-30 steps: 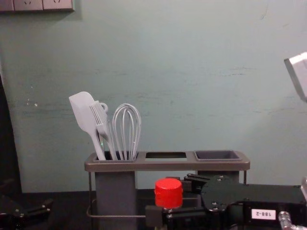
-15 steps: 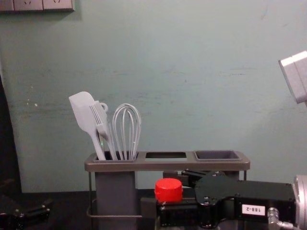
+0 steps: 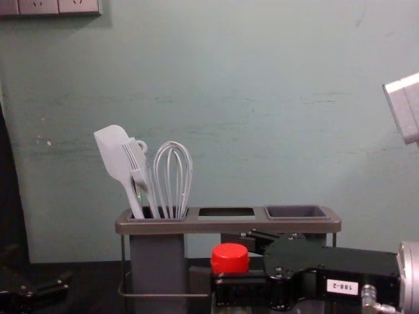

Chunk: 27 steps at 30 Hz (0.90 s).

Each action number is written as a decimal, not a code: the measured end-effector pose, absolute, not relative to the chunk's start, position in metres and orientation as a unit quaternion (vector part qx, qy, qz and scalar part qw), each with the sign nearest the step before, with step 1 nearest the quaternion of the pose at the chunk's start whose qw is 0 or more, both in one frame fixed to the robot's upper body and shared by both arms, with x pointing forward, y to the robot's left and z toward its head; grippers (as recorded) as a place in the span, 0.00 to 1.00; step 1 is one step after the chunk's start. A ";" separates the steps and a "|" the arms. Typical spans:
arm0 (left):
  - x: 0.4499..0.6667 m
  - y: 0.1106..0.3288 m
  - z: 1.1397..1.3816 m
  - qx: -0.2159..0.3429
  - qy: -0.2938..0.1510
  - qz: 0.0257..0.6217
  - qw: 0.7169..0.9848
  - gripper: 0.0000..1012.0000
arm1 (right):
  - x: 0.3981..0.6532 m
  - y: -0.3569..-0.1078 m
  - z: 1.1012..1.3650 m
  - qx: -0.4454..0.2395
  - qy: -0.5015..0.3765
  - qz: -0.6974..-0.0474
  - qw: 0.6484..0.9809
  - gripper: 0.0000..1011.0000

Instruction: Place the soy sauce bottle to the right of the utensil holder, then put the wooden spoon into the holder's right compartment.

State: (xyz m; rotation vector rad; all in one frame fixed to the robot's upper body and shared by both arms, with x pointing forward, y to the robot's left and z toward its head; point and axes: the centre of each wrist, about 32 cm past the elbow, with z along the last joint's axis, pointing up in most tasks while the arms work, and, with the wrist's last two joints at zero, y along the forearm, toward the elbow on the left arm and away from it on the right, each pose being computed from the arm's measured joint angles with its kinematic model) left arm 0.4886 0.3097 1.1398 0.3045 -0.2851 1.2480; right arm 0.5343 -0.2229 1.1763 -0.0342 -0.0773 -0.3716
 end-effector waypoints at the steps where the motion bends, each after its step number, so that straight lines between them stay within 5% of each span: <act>1: 0.489 0.310 1.140 0.141 -0.132 0.580 0.791 1.00 | 0.534 -0.223 1.176 -0.017 -0.038 -0.185 0.982 0.99; 9: 0.489 0.310 1.140 0.141 -0.132 0.580 0.791 1.00 | 0.534 -0.223 1.177 -0.017 -0.038 -0.184 0.982 0.92; 27: 0.489 0.310 1.140 0.141 -0.132 0.580 0.791 1.00 | 0.534 -0.223 1.177 -0.018 -0.037 -0.183 0.982 0.39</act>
